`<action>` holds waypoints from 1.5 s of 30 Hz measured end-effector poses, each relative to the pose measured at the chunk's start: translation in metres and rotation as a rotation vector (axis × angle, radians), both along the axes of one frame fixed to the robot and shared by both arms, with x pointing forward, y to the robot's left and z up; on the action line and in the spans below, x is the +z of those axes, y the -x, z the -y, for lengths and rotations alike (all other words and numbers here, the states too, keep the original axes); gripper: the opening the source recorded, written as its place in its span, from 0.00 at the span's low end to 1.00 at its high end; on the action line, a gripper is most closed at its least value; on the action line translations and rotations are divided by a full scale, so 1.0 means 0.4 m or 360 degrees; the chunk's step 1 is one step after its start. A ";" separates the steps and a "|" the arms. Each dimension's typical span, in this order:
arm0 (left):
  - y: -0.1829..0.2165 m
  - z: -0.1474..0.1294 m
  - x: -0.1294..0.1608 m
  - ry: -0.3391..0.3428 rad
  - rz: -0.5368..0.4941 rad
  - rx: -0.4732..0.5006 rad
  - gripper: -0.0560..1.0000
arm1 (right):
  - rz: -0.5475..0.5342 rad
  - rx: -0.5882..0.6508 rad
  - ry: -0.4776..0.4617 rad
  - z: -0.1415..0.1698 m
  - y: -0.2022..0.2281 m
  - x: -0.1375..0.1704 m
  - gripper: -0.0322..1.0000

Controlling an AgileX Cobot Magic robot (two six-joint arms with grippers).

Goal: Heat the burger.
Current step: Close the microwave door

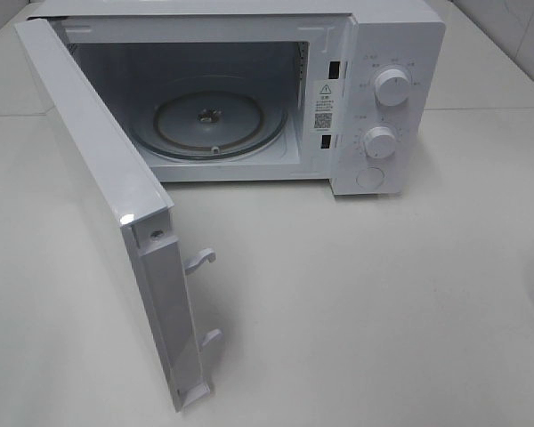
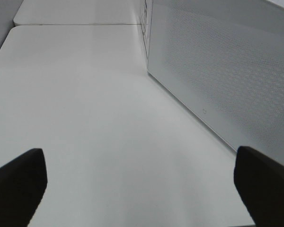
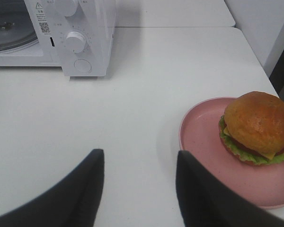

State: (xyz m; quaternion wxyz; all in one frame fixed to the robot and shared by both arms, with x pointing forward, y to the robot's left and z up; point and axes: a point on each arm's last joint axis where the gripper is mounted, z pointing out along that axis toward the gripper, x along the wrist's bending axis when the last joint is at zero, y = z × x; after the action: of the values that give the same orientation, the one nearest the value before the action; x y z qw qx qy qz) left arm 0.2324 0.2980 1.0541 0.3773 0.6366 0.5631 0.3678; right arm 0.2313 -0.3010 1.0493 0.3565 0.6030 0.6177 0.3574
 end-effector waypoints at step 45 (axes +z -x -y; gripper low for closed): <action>-0.227 0.002 0.015 0.0044 0.0365 0.0050 1.00 | -0.0002 0.0000 0.0000 0.000 0.000 0.000 0.47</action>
State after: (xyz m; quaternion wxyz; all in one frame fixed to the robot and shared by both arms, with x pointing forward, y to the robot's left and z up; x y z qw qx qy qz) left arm 0.3233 0.2974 1.0600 0.4422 0.5762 0.5312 0.4363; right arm 0.2313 -0.3010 1.0493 0.3562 0.6032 0.6179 0.3571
